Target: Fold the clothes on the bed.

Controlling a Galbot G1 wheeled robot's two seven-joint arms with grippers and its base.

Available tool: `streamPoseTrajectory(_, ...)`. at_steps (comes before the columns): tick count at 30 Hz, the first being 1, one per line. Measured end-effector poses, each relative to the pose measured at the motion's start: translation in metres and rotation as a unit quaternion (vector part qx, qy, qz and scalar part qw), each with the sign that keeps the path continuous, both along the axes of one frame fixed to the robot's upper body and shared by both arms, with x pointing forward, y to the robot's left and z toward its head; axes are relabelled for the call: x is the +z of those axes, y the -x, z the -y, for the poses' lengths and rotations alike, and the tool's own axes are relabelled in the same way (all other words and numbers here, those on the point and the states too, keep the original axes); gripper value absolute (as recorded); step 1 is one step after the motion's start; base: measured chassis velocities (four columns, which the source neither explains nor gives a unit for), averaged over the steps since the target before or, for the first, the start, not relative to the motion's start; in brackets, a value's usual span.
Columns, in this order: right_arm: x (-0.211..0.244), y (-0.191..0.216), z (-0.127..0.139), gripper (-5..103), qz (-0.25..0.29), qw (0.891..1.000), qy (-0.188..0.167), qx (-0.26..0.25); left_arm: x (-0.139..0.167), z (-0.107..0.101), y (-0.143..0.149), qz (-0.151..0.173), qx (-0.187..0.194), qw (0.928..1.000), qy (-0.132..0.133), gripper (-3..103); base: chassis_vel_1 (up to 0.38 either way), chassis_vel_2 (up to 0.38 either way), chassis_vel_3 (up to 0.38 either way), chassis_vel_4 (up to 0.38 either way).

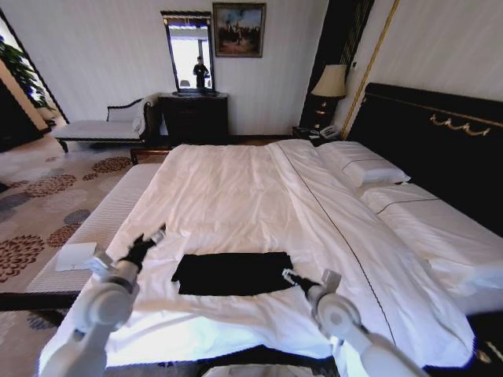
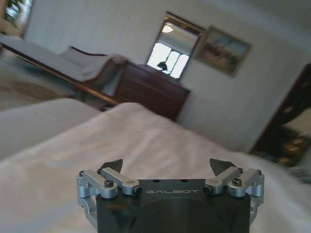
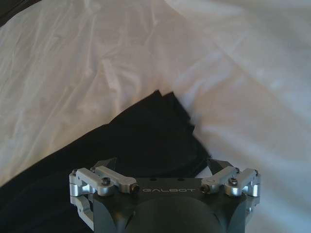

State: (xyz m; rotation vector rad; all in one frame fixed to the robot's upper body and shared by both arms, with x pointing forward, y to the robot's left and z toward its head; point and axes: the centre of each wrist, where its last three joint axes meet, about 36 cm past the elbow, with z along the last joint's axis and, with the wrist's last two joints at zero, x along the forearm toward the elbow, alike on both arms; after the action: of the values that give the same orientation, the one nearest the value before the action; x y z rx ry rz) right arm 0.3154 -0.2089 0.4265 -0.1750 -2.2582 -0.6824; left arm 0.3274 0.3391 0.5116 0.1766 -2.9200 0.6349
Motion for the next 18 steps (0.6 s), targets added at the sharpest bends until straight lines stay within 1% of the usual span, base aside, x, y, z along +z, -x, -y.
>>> streamPoseTrajectory(2, 0.000, 0.000, -0.005, 100, 0.000, 1.000, -0.017, -0.013, -0.018, -0.016, -0.001, -0.027, 0.024, 0.9991, -0.021, 100, 0.000, 0.000, 0.000, 0.000)
streamPoseTrajectory(3, 0.000, 0.000, -0.005, 100, 0.000, 1.000, -0.017, -0.013, -0.018, -0.016, -0.001, -0.027, 0.024, 0.9991, -0.021, 100, 0.000, 0.000, 0.000, 0.000)
streamPoseTrajectory(7, -0.006, -0.003, -0.009, 100, -0.003, 0.999, -0.030, -0.031, -0.044, -0.034, 0.000, -0.061, 0.054, 0.9961, -0.033, 100, 0.000, 0.000, 0.000, 0.000)
streamPoseTrajectory(11, -0.013, -0.005, -0.010, 101, -0.006, 0.998, -0.035, -0.043, -0.053, -0.040, 0.000, -0.069, 0.068, 0.9946, -0.037, 100, 0.000, 0.000, 0.000, 0.000)
streamPoseTrajectory(13, -0.017, -0.006, -0.011, 91, -0.008, 0.998, -0.038, -0.049, -0.059, -0.045, -0.001, -0.073, 0.077, 0.9933, -0.046, 100, 0.000, 0.000, 0.000, 0.000)
streamPoseTrajectory(15, -0.017, -0.006, -0.011, 91, -0.008, 0.998, -0.038, -0.050, -0.061, -0.046, -0.001, -0.075, 0.080, 0.9927, -0.051, 100, 0.000, 0.000, 0.000, 0.000)
streamPoseTrajectory(16, -0.019, -0.006, -0.012, 86, -0.007, 0.998, -0.039, -0.053, -0.066, -0.050, -0.001, -0.081, 0.086, 0.9909, -0.065, 100, 0.000, 0.000, 0.000, 0.000)
streamPoseTrajectory(18, -0.021, -0.006, -0.013, 75, -0.005, 0.998, -0.039, -0.056, -0.075, -0.054, -0.001, -0.091, 0.092, 0.9884, -0.080, 100, 0.000, 0.000, 0.000, 0.000)
